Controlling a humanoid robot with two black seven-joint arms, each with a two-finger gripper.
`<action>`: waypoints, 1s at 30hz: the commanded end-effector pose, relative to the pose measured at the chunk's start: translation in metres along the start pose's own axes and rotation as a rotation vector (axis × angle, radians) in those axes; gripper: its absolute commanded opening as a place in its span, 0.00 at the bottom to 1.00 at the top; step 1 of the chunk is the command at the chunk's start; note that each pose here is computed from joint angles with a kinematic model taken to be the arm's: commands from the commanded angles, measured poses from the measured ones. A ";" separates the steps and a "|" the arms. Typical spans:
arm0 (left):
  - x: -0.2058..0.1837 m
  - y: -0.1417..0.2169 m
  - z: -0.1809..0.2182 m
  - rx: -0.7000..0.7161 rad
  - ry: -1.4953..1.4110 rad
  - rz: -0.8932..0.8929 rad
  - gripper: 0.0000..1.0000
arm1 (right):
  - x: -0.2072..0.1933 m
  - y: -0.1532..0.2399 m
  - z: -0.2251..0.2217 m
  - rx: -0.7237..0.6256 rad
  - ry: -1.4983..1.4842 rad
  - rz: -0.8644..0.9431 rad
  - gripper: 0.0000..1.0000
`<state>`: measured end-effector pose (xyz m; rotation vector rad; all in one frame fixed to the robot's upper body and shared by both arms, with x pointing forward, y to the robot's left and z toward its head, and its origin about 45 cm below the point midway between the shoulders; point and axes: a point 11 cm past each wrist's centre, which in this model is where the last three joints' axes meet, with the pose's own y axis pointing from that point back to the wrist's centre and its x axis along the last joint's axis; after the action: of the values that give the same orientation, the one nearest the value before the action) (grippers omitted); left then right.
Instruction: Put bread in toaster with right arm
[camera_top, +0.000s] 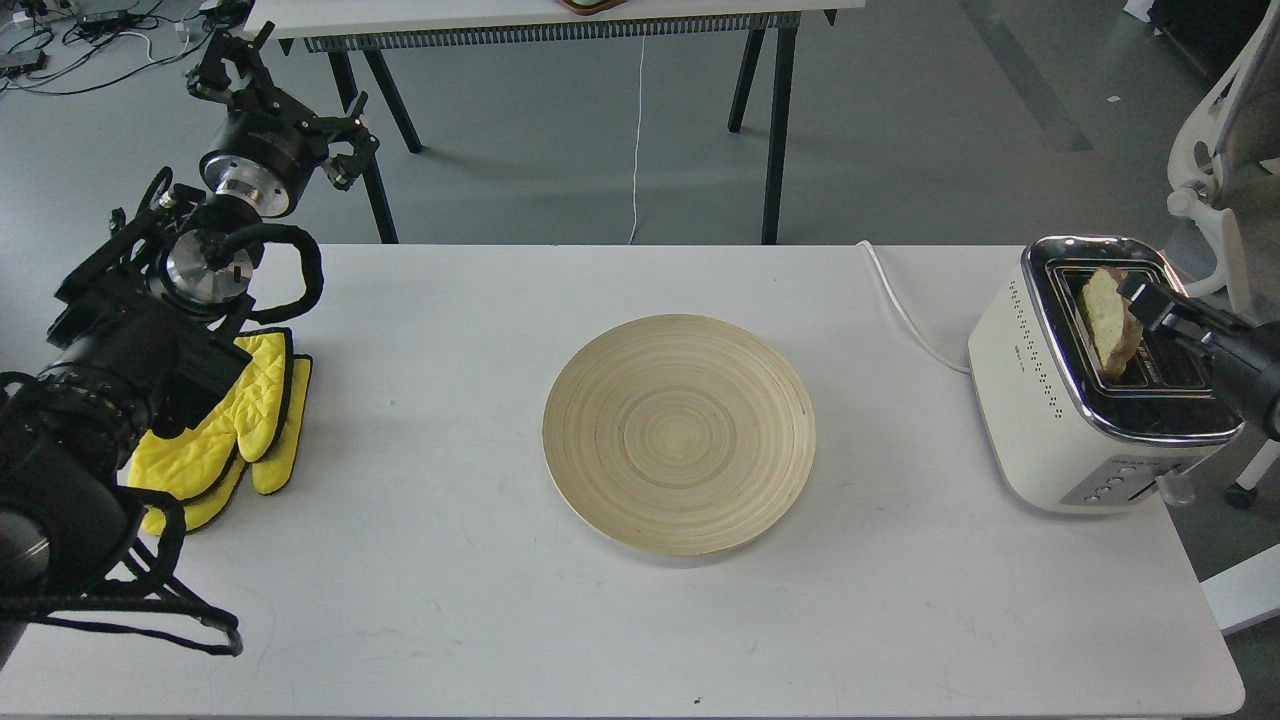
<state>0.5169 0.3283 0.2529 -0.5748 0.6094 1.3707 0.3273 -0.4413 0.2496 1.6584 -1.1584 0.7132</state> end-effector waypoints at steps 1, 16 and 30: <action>0.000 0.000 0.000 0.000 0.001 0.000 1.00 | 0.010 -0.004 -0.010 0.031 -0.015 0.033 0.95; 0.000 0.000 0.000 0.000 0.001 0.000 1.00 | 0.099 -0.054 -0.081 0.324 -0.877 0.211 0.99; 0.000 0.000 0.001 -0.001 0.000 0.001 1.00 | 0.080 -0.115 -0.061 0.451 -1.514 0.166 0.99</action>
<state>0.5168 0.3291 0.2532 -0.5762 0.6088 1.3718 0.4612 -0.4125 0.3048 2.5168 -2.2254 -0.3389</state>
